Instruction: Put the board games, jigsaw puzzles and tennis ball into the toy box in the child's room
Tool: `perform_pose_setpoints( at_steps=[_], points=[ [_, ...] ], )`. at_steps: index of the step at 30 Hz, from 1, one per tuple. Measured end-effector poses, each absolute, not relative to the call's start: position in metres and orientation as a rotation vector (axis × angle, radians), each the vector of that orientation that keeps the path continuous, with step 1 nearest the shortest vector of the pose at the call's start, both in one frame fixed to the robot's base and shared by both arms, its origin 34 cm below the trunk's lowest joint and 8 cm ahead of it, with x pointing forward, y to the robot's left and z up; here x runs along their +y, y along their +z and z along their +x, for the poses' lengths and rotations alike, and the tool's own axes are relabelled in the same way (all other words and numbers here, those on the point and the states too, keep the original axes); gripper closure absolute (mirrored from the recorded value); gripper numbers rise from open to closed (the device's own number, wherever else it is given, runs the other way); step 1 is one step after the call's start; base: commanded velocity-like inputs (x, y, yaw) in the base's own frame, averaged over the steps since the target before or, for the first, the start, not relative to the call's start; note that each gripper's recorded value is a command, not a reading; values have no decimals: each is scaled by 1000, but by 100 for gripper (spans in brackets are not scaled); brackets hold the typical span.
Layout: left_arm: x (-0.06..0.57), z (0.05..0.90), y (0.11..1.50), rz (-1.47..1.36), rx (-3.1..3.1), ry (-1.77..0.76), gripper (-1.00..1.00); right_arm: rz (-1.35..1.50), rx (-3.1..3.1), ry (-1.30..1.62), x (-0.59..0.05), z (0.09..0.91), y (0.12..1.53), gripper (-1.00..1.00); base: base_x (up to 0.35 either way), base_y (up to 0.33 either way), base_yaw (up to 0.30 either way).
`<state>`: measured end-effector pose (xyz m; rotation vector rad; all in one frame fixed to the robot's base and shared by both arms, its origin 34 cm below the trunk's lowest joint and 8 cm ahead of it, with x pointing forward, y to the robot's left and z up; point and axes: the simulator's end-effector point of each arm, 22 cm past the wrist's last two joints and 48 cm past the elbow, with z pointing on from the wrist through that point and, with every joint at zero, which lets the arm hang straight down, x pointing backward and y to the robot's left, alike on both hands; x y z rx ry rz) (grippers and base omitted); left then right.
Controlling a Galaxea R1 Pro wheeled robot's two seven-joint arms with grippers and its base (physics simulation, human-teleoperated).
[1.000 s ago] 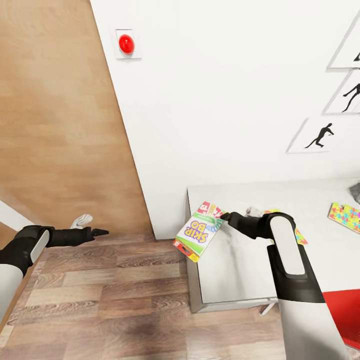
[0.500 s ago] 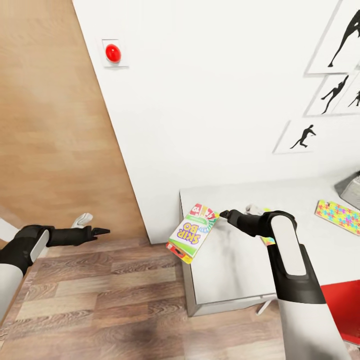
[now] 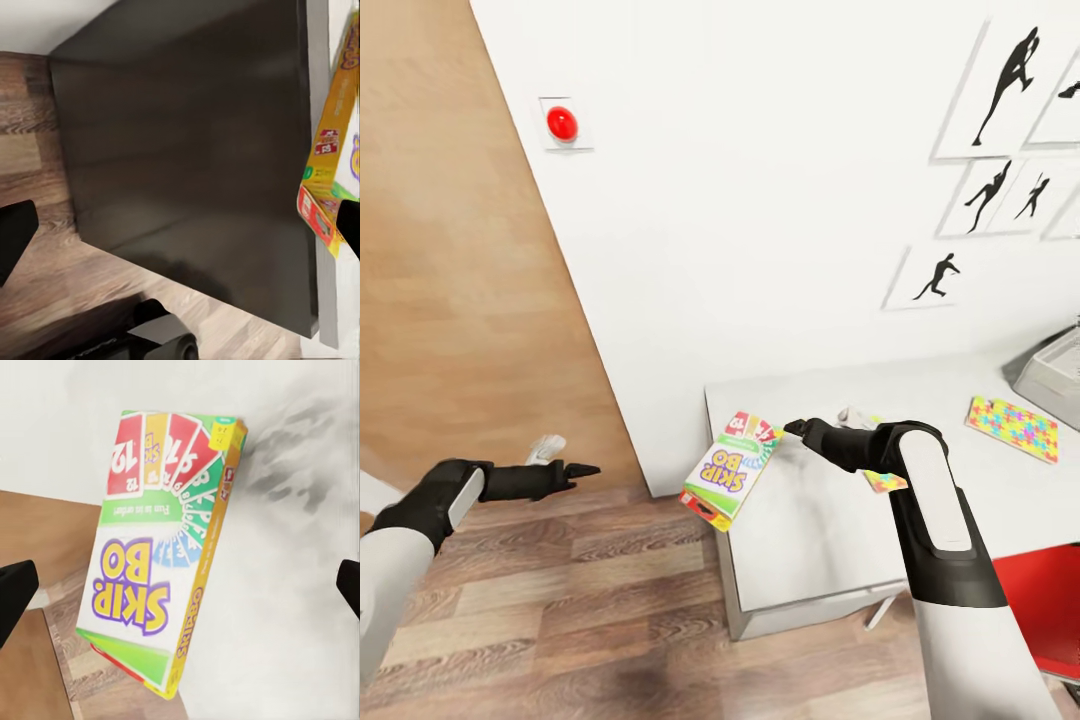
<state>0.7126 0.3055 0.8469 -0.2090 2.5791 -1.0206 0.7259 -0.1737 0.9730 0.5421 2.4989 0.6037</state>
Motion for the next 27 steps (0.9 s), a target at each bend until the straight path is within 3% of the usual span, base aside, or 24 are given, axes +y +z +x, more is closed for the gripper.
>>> perform_pose_setpoints(
  at_steps=[10,27],
  points=[
    [249,701,818,-146,2514,-1084,-100,474,2507,618,-155,723,980,-100,0,0,-66],
    [214,691,810,-133,2491,-1153,-100,428,2518,622,-143,720,980,-100,0,0,-2]
  ],
)
